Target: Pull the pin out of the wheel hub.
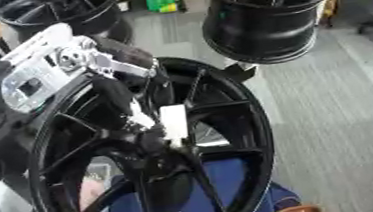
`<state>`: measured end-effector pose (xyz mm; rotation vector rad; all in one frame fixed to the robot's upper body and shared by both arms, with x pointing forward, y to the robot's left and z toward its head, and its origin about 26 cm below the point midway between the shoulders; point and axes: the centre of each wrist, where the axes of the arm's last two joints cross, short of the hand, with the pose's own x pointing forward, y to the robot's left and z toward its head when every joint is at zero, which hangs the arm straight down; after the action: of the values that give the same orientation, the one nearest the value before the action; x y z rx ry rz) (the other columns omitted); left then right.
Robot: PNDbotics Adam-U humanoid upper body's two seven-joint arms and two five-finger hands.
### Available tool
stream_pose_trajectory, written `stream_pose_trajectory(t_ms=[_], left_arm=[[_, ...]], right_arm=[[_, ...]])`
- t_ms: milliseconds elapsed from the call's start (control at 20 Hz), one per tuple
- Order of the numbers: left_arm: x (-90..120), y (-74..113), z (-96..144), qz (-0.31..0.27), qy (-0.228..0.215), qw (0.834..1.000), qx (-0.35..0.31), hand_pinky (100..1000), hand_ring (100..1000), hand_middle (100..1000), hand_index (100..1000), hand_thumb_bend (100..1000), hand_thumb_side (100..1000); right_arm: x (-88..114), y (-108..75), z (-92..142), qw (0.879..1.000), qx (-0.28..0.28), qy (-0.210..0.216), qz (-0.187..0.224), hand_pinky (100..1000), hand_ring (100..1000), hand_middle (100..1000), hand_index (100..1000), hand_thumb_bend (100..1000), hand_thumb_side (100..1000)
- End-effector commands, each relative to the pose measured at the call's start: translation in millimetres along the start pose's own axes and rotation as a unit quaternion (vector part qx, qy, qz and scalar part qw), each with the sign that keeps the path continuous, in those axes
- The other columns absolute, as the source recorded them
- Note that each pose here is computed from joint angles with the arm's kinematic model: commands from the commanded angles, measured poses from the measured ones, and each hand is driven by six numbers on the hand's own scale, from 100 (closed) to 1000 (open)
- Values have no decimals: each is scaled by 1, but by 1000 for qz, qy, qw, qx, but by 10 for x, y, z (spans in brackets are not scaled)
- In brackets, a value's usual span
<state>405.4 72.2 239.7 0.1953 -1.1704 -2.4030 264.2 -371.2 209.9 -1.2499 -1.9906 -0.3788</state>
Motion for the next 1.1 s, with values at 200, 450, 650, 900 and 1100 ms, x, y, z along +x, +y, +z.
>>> stream_pose_trajectory(t_ms=[200, 450, 650, 900, 1100], left_arm=[[13, 56, -14, 0, 11, 1000, 5, 733, 739, 652, 809, 564, 791], [20, 51, -45, -5, 20, 1000, 6, 725, 735, 647, 803, 545, 795], [56, 69, -61, -3, 23, 1000, 13, 713, 724, 633, 791, 509, 786], [105, 76, -73, -8, 29, 999, 17, 673, 694, 599, 769, 436, 719], [129, 98, -56, -9, 31, 999, 22, 627, 639, 543, 729, 335, 562]], right_arm=[[47, -28, -64, 1000, -25, -3, 10, 845, 692, 586, 722, 100, 173], [49, -28, -67, 1000, -26, -5, 6, 845, 691, 585, 722, 100, 170], [51, -27, -69, 1000, -27, -6, 5, 845, 691, 585, 721, 100, 171], [52, -31, -76, 1000, -29, -8, 2, 844, 691, 585, 722, 100, 173], [51, -35, -79, 1000, -30, -8, 1, 844, 692, 586, 723, 100, 178]])
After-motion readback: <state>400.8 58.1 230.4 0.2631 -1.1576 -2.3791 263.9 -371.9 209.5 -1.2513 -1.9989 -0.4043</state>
